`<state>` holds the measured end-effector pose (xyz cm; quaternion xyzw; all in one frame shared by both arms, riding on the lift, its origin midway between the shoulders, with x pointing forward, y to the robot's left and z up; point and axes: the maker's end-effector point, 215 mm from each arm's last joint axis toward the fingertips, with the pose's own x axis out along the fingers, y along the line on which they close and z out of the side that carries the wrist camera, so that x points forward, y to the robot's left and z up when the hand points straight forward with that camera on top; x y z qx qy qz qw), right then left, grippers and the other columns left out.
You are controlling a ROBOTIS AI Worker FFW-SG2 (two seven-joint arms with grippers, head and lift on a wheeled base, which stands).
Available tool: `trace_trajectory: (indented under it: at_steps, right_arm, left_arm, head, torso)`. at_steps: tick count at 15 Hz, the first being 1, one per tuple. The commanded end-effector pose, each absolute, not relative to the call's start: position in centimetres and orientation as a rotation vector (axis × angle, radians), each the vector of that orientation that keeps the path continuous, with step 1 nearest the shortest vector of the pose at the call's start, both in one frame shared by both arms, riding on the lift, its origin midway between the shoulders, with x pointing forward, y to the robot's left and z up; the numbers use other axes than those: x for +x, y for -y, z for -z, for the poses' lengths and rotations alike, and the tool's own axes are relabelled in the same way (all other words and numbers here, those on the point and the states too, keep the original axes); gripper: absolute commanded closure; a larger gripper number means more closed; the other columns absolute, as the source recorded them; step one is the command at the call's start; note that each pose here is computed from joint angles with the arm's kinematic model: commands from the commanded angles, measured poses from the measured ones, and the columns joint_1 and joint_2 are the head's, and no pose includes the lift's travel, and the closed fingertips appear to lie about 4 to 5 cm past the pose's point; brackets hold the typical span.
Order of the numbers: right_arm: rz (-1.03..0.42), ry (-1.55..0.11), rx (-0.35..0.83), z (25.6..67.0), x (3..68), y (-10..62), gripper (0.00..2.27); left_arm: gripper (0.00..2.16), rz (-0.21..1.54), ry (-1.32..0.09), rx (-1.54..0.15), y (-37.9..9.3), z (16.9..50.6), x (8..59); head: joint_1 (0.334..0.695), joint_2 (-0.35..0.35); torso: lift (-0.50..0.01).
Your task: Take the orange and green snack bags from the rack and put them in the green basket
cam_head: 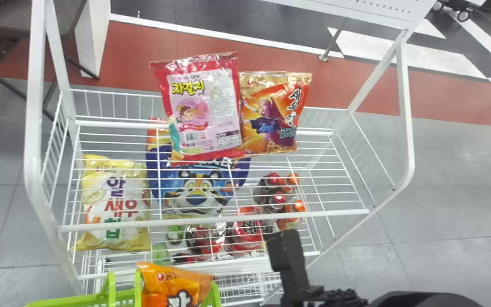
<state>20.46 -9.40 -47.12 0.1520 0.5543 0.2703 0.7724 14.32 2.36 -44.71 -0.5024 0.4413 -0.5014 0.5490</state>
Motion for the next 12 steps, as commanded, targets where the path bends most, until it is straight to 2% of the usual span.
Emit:
trace_trajectory:
  at_steps: [1,4,7,8,9,10,12]
  right_arm:
    - [-0.605,-1.291,0.310,50.0,18.5,7.8,2.25]
    - [-0.593,-1.376,0.259,53.3,17.2,7.1,2.25]
    - [-0.550,-1.443,0.182,56.2,16.1,8.0,2.19]
    - [-0.542,-1.450,0.180,56.6,16.3,8.3,1.80]
    - [-0.529,-1.447,0.166,56.7,16.5,9.0,0.81]
    - [-0.520,-1.427,0.160,56.1,17.1,9.6,0.00]
    - [-0.503,-1.368,0.166,54.1,18.0,10.6,0.00]
  left_arm:
    - [2.00,1.193,-1.039,-1.193,-2.4,44.5,14.3]
    - [2.00,1.200,-1.036,-1.199,-2.3,44.4,14.3]
    - [2.00,1.205,-1.031,-1.197,-2.4,44.2,14.4]
    - [2.00,1.207,-1.029,-1.199,-2.4,44.1,14.4]
    - [2.00,1.208,-1.028,-1.200,-2.4,44.1,14.4]
    - [2.00,1.206,-1.030,-1.200,-2.4,44.1,14.3]
    - [2.00,1.203,-1.031,-1.198,-2.4,44.2,14.4]
  head:
    - [0.695,-0.290]
    - [0.695,-0.233]
    - [0.695,-0.224]
    - [0.695,-0.240]
    - [0.695,-0.253]
    - [0.695,-0.264]
    - [0.695,-0.295]
  torso:
    - [0.000]
    - [0.000]
    - [0.000]
    - [0.000]
    - [0.000]
    - [0.000]
    - [0.000]
